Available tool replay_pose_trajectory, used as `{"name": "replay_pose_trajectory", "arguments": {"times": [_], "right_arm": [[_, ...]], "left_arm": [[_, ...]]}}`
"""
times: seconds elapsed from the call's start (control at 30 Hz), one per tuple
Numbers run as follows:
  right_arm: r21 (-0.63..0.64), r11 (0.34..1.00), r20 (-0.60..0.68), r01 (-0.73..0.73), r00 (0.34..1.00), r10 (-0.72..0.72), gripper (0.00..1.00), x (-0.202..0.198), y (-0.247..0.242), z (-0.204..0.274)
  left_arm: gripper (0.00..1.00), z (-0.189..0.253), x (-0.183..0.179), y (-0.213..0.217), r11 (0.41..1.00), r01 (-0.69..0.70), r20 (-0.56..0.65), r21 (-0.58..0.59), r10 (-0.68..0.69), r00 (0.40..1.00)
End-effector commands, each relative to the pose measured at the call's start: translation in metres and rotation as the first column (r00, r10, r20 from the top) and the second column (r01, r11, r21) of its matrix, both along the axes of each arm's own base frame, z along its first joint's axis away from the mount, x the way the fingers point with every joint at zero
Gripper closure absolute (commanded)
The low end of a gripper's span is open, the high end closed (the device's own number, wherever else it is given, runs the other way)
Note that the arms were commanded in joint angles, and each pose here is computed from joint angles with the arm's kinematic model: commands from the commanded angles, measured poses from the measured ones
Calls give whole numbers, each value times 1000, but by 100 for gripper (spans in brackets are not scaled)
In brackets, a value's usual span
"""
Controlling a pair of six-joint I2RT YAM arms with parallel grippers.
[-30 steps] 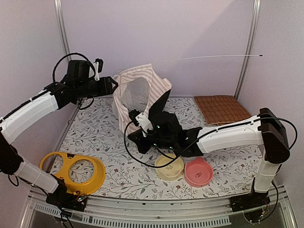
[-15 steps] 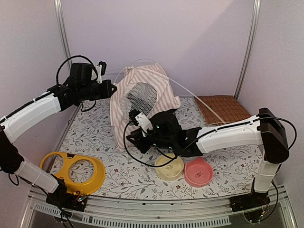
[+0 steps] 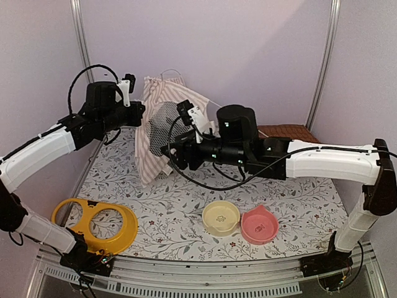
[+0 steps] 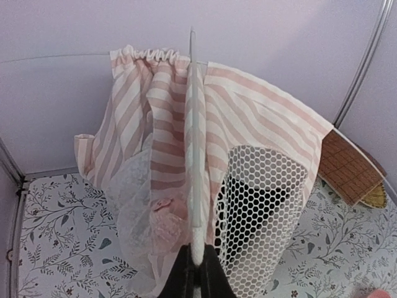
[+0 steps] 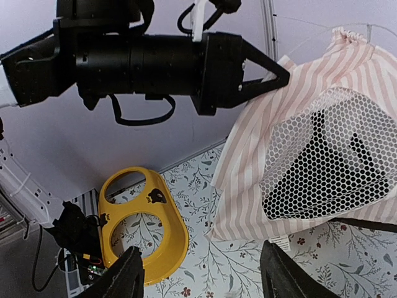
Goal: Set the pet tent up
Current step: Pick up the tent pole from the tent.
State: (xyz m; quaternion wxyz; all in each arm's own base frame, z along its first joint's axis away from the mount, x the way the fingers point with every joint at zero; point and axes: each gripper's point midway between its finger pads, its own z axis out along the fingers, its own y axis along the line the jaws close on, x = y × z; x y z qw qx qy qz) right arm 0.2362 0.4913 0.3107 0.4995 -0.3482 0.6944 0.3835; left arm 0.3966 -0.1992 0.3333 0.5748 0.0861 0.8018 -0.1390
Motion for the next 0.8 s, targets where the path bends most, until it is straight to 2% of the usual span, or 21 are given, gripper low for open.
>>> {"name": "replay_pose_trajectory", "arguments": {"times": [0.0, 0.13, 0.23, 0.33, 0.4, 0.6, 0.77], "right_arm": [[21, 1000, -11, -2, 1000, 2, 32, 0, -25, 44], [36, 998, -27, 59, 998, -58, 22, 24, -60, 67], [35, 993, -56, 109, 993, -107, 12, 46, -85, 66], [23, 986, -85, 165, 983, -162, 7, 65, -103, 60], [14, 973, -90, 229, 970, -227, 0, 78, -115, 58], [-18, 935, -40, 353, 935, -354, 1, 110, -158, 71], [-95, 905, -8, 415, 909, -417, 1, 131, -195, 61]], "left_arm": [[100, 43, -5, 13, 998, -67, 188, 1, 65, 980], [100, 54, -13, 18, 997, -71, 256, 15, 65, 964], [100, 58, -15, 19, 998, -71, 270, 3, 67, 960], [100, 60, -17, 19, 998, -65, 277, -4, 64, 959], [100, 61, -19, 18, 998, -55, 287, -2, 54, 956], [100, 67, -24, 14, 998, -17, 329, 66, -6, 944], [100, 86, -22, 28, 992, -60, 380, 113, 12, 925]]}}
